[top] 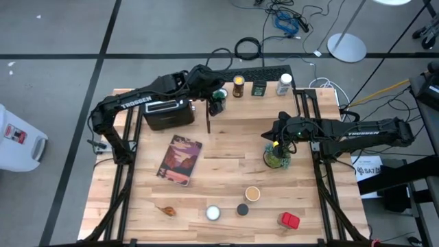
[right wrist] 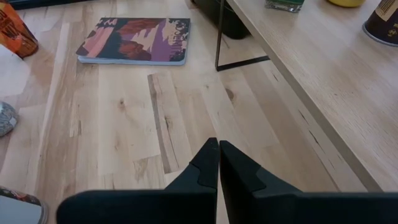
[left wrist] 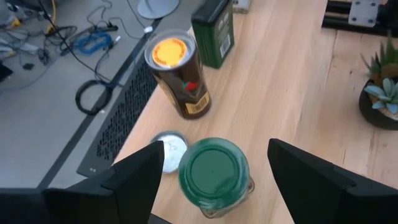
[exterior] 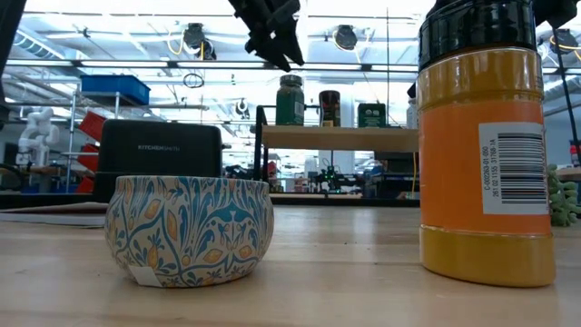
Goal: Shelf spices
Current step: Put the black seasoning bottle on the shelf
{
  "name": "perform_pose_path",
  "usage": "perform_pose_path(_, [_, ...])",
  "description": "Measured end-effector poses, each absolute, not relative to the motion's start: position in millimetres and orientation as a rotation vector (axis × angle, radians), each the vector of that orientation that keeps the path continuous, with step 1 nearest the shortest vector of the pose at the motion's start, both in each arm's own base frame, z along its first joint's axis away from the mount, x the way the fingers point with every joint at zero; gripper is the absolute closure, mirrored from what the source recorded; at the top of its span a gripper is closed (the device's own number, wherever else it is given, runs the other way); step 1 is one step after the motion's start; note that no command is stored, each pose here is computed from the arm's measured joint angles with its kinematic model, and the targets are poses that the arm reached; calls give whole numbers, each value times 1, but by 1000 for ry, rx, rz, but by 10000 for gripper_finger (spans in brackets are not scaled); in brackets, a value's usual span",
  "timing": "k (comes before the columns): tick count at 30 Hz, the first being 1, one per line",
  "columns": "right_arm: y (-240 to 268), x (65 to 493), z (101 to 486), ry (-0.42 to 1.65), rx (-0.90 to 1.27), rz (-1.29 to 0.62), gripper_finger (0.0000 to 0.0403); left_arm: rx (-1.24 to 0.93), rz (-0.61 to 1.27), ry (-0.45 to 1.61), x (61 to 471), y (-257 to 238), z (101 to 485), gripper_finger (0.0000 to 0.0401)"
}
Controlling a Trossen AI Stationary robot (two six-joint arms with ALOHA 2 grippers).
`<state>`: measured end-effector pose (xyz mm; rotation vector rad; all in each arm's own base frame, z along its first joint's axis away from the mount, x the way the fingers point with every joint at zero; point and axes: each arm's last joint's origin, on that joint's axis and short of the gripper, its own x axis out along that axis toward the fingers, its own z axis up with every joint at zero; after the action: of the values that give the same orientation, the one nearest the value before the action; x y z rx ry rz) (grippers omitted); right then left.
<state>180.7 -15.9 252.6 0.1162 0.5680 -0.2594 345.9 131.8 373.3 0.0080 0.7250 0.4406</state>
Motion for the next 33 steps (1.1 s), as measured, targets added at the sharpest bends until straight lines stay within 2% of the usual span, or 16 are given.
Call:
perform_pose_path(12, [-16, 181, 252, 570, 121, -258, 403, 113, 438, 649, 329, 101, 404, 104])
perform_pose_path(21, [-16, 181, 253, 569, 123, -258, 403, 154, 349, 585, 313, 59, 426, 104])
perform_pose_path(33, [-15, 181, 253, 568, 138, -240, 400, 199, 174, 717, 299, -6, 421, 104])
